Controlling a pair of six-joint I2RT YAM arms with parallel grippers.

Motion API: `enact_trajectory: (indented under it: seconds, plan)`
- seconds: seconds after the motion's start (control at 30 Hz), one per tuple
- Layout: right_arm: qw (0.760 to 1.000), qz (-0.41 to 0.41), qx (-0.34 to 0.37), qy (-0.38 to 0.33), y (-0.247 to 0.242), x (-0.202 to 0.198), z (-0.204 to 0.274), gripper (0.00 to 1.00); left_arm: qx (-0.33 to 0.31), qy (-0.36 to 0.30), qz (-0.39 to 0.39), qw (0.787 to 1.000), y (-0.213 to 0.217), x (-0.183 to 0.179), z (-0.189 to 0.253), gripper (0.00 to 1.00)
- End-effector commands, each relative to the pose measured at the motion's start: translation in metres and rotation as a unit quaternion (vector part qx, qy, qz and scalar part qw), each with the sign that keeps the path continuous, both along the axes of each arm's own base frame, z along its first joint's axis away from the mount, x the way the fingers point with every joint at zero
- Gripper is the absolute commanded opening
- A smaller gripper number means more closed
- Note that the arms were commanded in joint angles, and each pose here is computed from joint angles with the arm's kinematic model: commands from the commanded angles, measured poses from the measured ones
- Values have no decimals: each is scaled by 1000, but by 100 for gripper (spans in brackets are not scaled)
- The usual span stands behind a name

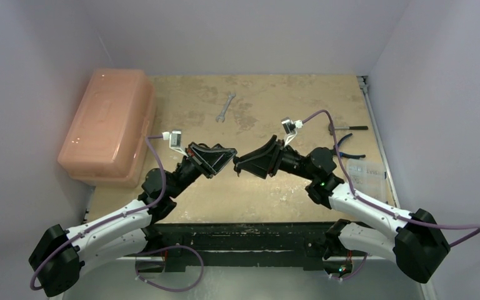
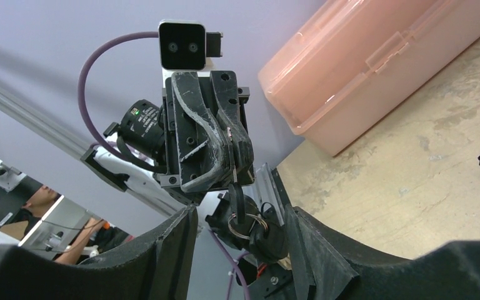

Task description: Unlock with the key

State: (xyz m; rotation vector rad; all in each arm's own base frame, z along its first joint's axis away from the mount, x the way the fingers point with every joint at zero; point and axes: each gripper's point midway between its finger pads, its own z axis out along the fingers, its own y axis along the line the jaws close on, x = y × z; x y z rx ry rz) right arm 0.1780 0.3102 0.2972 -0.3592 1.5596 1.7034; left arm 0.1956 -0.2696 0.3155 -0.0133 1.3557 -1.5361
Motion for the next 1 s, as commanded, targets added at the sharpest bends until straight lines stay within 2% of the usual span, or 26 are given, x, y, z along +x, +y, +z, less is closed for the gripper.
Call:
enact_trajectory:
  seconds: [0.0, 0.37, 0.83, 0.97]
  plan:
    - [999, -1, 25, -34, 0, 0, 30, 59, -26, -18, 2, 1000, 3, -2, 14, 0]
    - [999, 17, 40, -29, 3, -4, 34, 48, -27, -16, 5, 1000, 2, 1, 12, 0]
    - [998, 29, 44, -18, 9, -5, 28, 47, -30, -9, 16, 999, 3, 7, 9, 0]
    - [999, 27, 43, -19, 10, -2, 29, 39, -31, -10, 18, 999, 3, 7, 9, 0]
